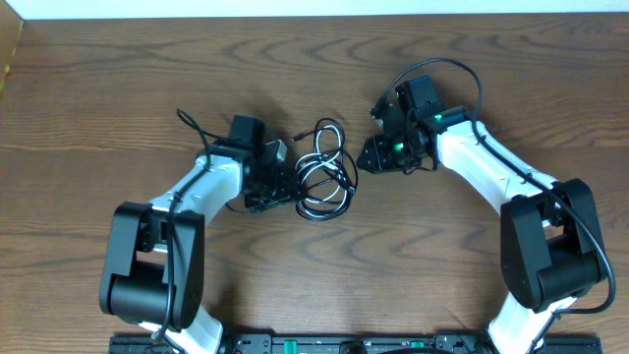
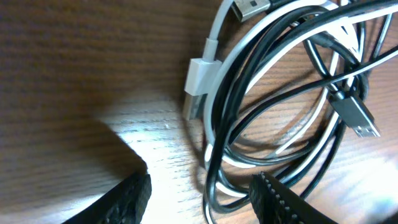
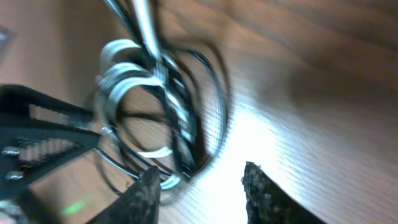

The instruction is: Untangle cables

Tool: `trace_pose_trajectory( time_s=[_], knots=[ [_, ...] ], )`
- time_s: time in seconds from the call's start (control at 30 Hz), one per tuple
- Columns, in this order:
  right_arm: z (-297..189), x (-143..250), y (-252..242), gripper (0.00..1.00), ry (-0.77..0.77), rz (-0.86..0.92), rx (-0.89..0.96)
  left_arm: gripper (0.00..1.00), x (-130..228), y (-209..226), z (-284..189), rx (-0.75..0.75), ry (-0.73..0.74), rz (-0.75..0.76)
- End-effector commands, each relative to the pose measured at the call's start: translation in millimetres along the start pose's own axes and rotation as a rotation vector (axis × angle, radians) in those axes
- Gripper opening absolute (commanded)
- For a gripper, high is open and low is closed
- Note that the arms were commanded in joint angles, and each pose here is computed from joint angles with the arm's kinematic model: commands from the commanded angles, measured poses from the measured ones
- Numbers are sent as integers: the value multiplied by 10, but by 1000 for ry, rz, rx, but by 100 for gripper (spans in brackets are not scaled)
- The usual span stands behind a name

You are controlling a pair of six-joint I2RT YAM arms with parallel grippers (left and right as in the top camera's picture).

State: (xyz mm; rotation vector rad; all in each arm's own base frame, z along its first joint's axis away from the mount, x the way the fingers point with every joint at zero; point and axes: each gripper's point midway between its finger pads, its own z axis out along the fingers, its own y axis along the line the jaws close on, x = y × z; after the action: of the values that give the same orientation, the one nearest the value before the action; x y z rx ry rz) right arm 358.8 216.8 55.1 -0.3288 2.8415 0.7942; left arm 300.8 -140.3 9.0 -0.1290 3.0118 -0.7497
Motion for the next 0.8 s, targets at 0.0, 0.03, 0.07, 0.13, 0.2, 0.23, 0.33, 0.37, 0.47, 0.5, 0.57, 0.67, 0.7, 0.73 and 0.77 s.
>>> trace_pose_trajectory(
  time_s=[0.0, 0.03, 0.07, 0.13, 0.2, 0.23, 0.33, 0.37, 0.47, 0.5, 0.57, 0.67, 0.7, 0.73, 0.77],
  knots=[
    [-19, 19, -151, 44, 3, -54, 87, 57, 75, 130, 99, -116, 6, -71],
    [-17, 23, -148, 44, 4, -55, 87, 57, 81, 98, 113, -113, 6, -61],
    [-17, 23, -146, 45, 5, -55, 87, 57, 86, 80, 122, -113, 6, -58],
    [-16, 22, -147, 47, 4, -56, 87, 57, 87, 42, 139, -110, 2, -61],
    [-17, 13, -145, 50, 0, -57, 86, 56, 79, 26, 149, -114, -5, -72],
    [-16, 8, -144, 50, -2, -58, 86, 56, 78, 33, 151, -122, -9, -83],
    [-16, -7, -139, 50, -7, -60, 84, 57, 80, 126, 154, -190, -31, -143],
    [-15, -5, -139, 50, -7, -59, 84, 56, 87, 151, 159, -208, -38, -160],
    [-16, 4, -139, 50, -3, -58, 84, 53, 119, 206, 179, -252, -52, -198],
    [-15, 9, -135, 50, -1, -57, 81, 46, 122, 199, 185, -254, -54, -195],
    [-14, 16, -127, 50, 2, -56, 76, 31, 119, 183, 192, -251, -56, -189],
    [-12, 20, -89, 50, 4, -56, 55, 8, 99, 174, 192, -247, -63, -187],
    [-11, 21, -75, 50, 5, -57, 46, 8, 79, 167, 189, -242, -70, -186],
    [-11, 21, -63, 50, 5, -57, 40, 8, 64, 156, 175, -236, -74, -187],
    [-10, 17, -54, 50, 4, -58, 34, 7, 44, 150, 156, -233, -81, -187]
  ],
)
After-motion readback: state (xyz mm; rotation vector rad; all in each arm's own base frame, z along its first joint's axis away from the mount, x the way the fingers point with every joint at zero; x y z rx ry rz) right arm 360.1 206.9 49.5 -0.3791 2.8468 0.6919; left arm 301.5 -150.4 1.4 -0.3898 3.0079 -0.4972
